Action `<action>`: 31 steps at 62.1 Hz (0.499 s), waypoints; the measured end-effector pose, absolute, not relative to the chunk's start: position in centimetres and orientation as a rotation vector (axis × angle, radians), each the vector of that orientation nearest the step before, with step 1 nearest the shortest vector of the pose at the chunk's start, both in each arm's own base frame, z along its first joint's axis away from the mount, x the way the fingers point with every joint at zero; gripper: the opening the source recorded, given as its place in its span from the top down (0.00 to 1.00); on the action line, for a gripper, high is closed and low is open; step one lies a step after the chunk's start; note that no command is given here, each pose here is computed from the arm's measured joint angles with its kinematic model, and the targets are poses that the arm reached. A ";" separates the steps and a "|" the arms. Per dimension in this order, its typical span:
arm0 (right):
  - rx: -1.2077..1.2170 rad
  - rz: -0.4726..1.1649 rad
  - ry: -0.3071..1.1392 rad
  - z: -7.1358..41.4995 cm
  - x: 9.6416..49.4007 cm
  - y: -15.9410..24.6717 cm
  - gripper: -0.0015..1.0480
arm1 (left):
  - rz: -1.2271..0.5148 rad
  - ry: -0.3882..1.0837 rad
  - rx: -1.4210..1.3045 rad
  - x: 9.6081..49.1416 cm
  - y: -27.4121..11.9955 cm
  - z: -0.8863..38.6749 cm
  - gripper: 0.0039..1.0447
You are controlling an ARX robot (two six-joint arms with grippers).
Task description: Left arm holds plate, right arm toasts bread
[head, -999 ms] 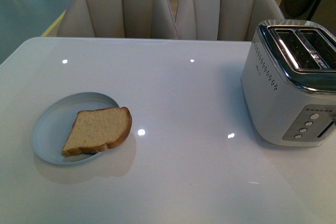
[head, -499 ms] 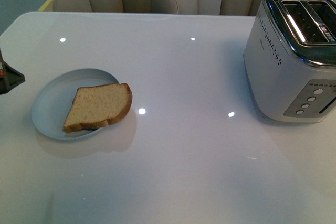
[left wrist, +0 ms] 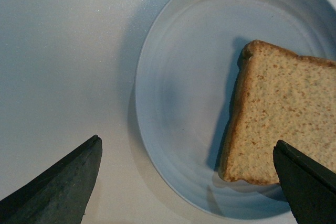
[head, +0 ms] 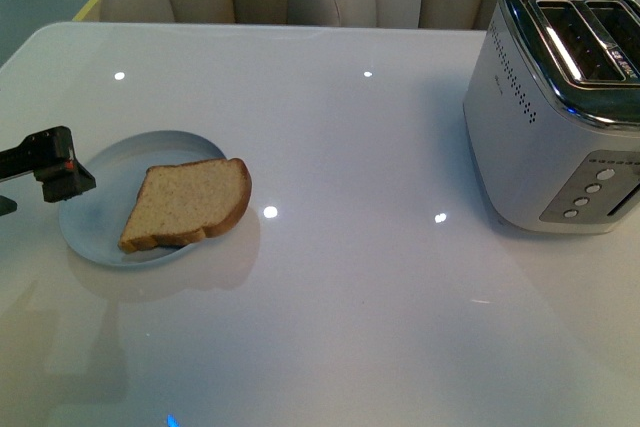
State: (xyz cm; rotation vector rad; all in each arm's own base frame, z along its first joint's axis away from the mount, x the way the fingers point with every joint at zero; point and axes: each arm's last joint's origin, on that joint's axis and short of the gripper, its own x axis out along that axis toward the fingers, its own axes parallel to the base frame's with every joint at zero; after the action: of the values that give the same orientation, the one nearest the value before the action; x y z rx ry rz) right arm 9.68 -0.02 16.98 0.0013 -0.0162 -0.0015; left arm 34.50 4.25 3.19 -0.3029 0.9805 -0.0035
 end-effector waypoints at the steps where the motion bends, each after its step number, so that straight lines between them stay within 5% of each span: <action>1: 0.001 -0.002 -0.016 17.0 9.7 0.0 0.08 | -0.002 0.985 -0.303 34.6 4.3 2.9 0.07; 31: 0.001 -0.002 -0.016 17.0 9.7 0.0 0.08 | 0.031 1.048 -0.292 36.5 4.5 -1.0 0.07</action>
State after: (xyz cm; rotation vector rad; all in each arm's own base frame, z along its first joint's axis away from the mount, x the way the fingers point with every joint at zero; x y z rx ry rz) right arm 9.68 -0.02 16.98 0.0013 -0.0162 -0.0019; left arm 36.48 4.53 -1.04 -0.2923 1.0481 0.0313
